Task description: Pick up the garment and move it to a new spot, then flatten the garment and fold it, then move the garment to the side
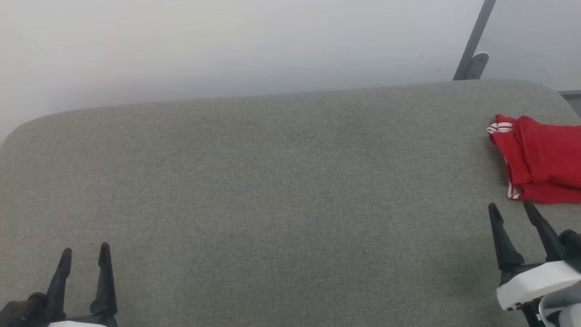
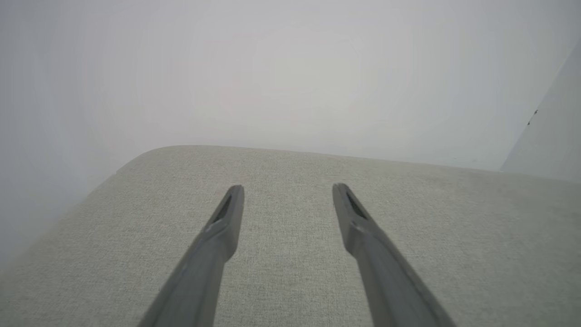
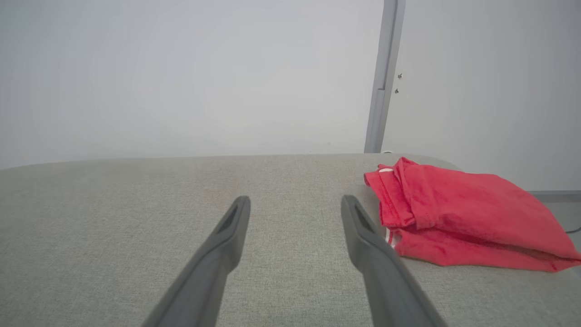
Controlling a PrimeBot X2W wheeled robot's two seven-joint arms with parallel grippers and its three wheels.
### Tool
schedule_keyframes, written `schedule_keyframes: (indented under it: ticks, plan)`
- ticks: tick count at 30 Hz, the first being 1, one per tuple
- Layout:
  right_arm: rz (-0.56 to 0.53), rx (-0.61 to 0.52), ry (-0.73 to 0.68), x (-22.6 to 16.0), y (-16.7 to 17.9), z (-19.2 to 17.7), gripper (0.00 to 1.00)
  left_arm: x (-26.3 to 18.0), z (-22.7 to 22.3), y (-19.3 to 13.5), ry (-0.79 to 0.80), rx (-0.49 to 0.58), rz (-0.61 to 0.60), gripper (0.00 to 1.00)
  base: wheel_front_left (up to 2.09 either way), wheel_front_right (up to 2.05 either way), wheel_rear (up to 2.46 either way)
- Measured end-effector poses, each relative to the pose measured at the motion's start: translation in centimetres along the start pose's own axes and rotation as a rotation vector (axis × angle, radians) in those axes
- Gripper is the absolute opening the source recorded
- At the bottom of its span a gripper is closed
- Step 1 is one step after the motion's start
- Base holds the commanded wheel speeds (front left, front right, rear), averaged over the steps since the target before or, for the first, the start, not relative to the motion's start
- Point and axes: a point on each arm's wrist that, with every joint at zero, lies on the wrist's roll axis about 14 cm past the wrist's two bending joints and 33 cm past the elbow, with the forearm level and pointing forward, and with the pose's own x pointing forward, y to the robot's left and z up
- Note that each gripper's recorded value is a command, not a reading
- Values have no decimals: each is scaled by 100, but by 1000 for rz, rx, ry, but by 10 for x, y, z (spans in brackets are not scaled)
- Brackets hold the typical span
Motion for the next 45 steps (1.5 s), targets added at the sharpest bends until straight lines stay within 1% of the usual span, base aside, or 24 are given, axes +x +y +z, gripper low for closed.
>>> schedule_keyframes:
  ticks: [11,22,23,27,28,30,45]
  plan:
    - [16,-6,-34,1,6,10,100,0,1,-2,2,3,-18,100,0,0,0]
    - [32,-3,-40,3,11,12,100,0,2,-4,0,7,-28,100,0,0,0]
    - [33,-3,-39,3,12,12,0,0,2,-4,1,10,-29,0,0,0,0]
    - [23,22,18,-5,14,-9,0,-5,-13,-7,41,-16,-16,0,0,0,0]
    - [16,37,54,-11,16,-21,0,-7,-21,-9,63,-31,-12,0,0,0,0]
    - [6,67,75,-15,17,-28,0,-9,-26,-10,81,-56,-4,0,0,0,0]
    - [-65,338,92,-12,16,-31,0,-5,-32,-11,112,-318,52,0,0,0,0]
